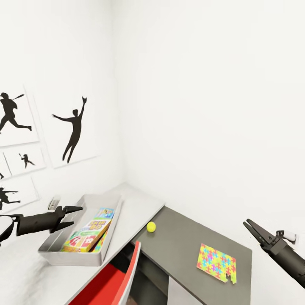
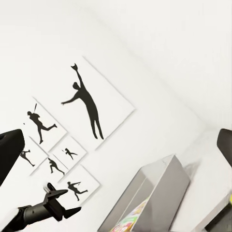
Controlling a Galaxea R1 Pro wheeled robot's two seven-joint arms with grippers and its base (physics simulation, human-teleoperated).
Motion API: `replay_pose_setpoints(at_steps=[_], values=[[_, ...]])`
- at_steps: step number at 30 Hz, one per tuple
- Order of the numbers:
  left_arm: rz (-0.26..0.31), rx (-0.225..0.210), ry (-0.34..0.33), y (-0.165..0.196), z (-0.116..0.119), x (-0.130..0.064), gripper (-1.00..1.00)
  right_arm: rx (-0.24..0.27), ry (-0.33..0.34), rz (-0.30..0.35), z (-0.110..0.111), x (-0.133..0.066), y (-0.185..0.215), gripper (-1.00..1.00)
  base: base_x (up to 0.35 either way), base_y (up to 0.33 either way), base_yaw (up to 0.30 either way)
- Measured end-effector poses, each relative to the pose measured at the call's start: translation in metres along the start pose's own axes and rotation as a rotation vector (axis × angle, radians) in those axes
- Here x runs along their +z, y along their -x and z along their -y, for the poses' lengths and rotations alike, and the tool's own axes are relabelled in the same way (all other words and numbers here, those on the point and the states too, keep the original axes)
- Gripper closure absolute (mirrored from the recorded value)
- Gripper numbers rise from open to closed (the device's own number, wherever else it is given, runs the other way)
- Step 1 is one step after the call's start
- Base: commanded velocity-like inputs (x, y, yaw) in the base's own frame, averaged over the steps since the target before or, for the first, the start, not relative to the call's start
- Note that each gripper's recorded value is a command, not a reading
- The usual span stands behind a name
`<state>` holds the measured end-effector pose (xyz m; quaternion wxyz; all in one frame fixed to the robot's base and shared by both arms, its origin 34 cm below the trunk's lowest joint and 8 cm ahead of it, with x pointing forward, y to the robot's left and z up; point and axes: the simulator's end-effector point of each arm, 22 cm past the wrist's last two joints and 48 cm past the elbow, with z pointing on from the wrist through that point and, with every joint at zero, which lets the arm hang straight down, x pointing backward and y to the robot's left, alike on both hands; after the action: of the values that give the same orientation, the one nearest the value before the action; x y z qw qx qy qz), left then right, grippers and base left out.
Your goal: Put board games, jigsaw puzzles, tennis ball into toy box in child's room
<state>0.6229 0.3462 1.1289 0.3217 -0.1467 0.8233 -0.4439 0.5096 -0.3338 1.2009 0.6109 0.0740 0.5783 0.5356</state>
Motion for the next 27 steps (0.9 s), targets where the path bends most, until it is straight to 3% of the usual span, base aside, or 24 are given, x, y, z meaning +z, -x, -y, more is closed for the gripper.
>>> replay_pose_setpoints(at_steps=[10, 27], values=[[0.006, 0.007, -0.006, 0.001, 0.005, -0.003, -1.00, -0.008, 0.003, 0.001, -0.003, 0.000, 0.001, -1.00, 0.142, -0.203, -0.220], [0.014, 0.019, -0.015, 0.002, 0.012, -0.008, -1.00, -0.019, 0.016, 0.007, -0.010, -0.001, 0.005, -1.00, 0.010, -0.023, -0.220]])
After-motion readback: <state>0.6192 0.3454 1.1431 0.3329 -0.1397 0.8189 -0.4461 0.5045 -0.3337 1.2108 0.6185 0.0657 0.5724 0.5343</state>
